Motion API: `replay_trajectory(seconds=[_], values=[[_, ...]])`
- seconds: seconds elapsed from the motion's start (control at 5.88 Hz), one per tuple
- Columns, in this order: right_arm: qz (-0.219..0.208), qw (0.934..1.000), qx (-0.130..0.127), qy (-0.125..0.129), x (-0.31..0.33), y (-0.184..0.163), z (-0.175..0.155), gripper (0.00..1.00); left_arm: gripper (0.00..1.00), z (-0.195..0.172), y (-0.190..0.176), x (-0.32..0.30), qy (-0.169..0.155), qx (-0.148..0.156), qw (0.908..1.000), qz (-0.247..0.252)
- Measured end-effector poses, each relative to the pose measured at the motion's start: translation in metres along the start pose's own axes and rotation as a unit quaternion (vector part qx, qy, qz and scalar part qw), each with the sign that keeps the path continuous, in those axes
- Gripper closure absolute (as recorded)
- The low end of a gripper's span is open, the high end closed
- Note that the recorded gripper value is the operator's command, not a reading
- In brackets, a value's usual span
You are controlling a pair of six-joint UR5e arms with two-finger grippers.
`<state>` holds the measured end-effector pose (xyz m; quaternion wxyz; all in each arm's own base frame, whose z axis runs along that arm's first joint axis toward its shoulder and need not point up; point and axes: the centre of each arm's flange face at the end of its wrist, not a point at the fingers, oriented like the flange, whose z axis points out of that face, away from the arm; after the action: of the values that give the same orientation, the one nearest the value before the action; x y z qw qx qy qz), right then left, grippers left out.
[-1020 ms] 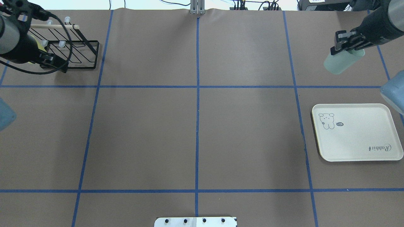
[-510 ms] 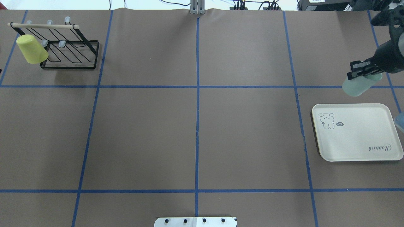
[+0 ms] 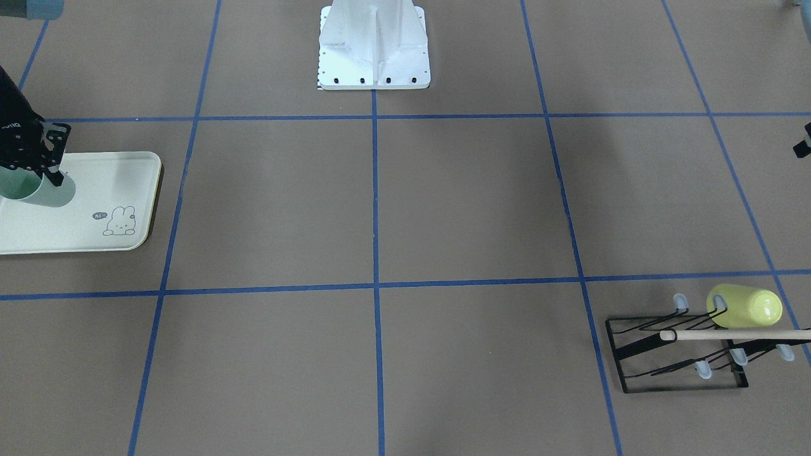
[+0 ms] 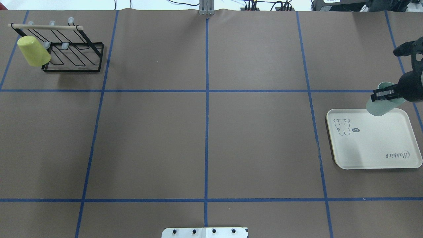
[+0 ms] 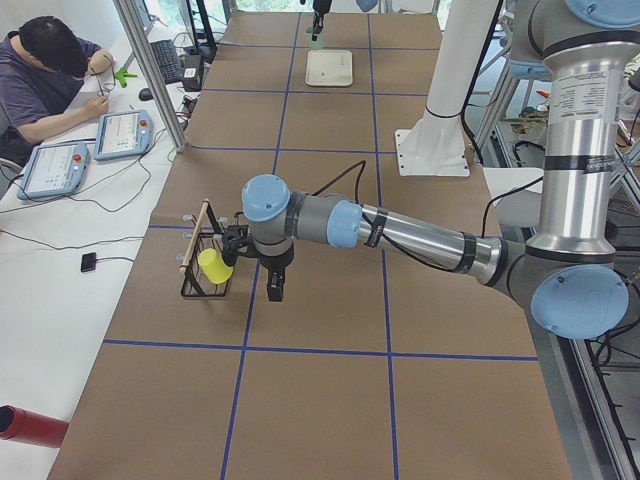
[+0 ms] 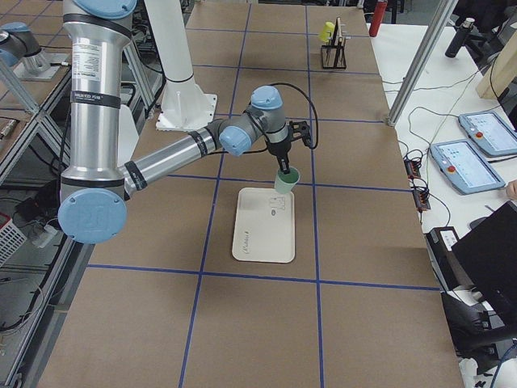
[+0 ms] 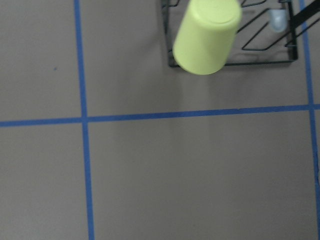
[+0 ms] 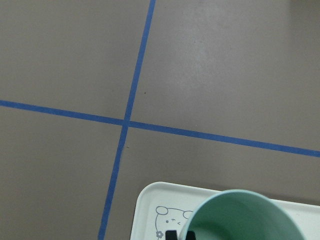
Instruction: Left arm grabs green cup and hands to right arm on tray
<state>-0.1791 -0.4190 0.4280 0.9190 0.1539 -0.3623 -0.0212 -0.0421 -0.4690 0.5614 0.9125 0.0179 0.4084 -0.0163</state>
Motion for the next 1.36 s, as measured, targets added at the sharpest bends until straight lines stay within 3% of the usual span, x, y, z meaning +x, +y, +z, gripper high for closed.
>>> replay_trajectory(seconds=[0.34, 0.68, 1.02, 1.19, 1.36], values=[[0.008, 0.9996, 0.018, 0.019, -0.038, 0.037, 0.036, 1.0, 0.0, -0.014, 0.025, -0.052, -0.048, 0.016, 0.9987, 0.009], [0.007, 0.999, 0.032, 0.03, -0.036, 0.079, 0.062, 1.0, 0.0, -0.015, 0.029, -0.062, -0.06, 0.016, 0.9979, 0.015], [0.009, 0.9972, 0.06, 0.044, -0.003, 0.096, 0.076, 1.0, 0.0, -0.016, 0.028, -0.061, -0.062, 0.018, 0.9978, 0.016], [0.014, 0.9956, 0.079, 0.049, 0.01, 0.099, 0.088, 0.02, 0.0, -0.017, 0.028, -0.06, -0.063, 0.019, 0.9977, 0.017], [0.017, 0.9946, 0.093, 0.043, 0.021, 0.102, 0.1, 0.0, 0.0, -0.017, 0.028, -0.06, -0.063, 0.019, 0.9977, 0.018]])
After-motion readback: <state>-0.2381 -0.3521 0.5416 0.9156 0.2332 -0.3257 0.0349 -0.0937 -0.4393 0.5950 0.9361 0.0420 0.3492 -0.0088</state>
